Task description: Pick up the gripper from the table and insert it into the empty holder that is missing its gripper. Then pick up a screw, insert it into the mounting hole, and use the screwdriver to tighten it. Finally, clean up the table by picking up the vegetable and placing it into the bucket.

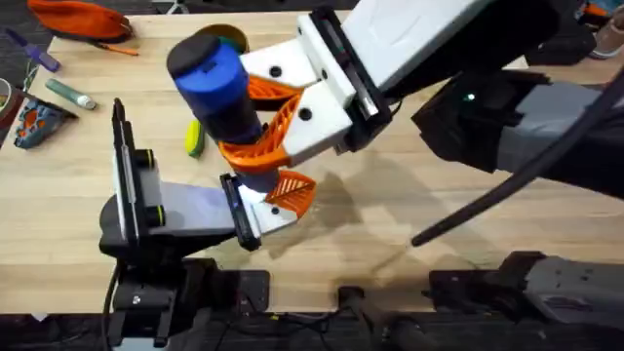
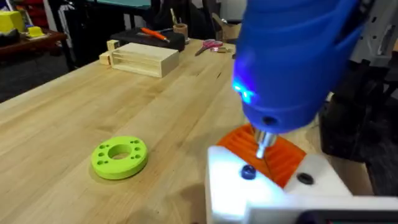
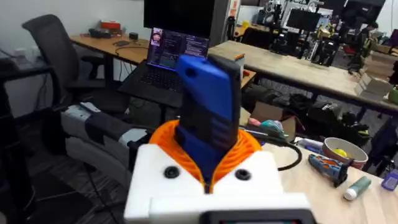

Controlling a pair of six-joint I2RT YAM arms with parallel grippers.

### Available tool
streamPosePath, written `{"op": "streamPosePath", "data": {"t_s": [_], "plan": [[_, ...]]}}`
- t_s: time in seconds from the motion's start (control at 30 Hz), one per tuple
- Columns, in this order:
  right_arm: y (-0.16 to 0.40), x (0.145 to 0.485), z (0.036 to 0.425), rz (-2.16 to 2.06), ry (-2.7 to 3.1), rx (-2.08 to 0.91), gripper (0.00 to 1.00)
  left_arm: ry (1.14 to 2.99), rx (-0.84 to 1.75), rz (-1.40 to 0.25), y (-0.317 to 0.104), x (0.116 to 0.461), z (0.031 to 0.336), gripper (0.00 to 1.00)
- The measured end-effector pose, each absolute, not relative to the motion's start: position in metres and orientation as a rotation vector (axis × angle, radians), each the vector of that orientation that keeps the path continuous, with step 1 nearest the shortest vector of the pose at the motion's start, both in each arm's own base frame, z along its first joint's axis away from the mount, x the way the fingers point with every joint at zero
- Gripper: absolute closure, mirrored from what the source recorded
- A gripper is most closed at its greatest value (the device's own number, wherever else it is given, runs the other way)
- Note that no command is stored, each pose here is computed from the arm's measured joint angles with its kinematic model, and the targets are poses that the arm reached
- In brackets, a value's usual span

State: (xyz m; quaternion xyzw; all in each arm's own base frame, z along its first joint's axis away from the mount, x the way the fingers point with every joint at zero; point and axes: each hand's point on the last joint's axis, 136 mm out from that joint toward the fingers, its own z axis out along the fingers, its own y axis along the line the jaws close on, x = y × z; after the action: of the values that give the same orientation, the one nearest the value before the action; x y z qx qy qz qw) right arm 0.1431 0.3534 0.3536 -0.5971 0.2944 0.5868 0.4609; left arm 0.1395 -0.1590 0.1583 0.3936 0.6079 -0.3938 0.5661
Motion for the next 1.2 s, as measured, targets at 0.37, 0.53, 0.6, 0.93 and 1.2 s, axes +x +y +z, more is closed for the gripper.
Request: {"op": "streamPosePath", "data": {"t_s": [0.37,0.53,0.6,0.93,1.2], "plan": [[0.3533,0.1431,0.3537,1.426,0.705,-1.473,0.979,1.429,0.925,-0.926,-0.1590,0.1395,0.1583,0.985],[0.3534,0.1431,0.3536,1.421,0.699,-1.474,0.979,1.429,0.925,-0.926,-0.1590,0.1395,0.1583,0.985],[0.3533,0.1431,0.3537,1.416,0.694,-1.475,0.979,1.429,0.926,-0.926,-0.1590,0.1395,0.1583,0.985],[0.3534,0.1431,0.3536,1.410,0.687,-1.477,0.979,1.429,0.925,-0.925,-0.1590,0.1395,0.1583,0.985],[0.3553,0.1452,0.3500,1.415,0.697,-1.477,0.979,1.429,0.925,-0.926,-0.1590,0.1395,0.1583,0.985]]}}
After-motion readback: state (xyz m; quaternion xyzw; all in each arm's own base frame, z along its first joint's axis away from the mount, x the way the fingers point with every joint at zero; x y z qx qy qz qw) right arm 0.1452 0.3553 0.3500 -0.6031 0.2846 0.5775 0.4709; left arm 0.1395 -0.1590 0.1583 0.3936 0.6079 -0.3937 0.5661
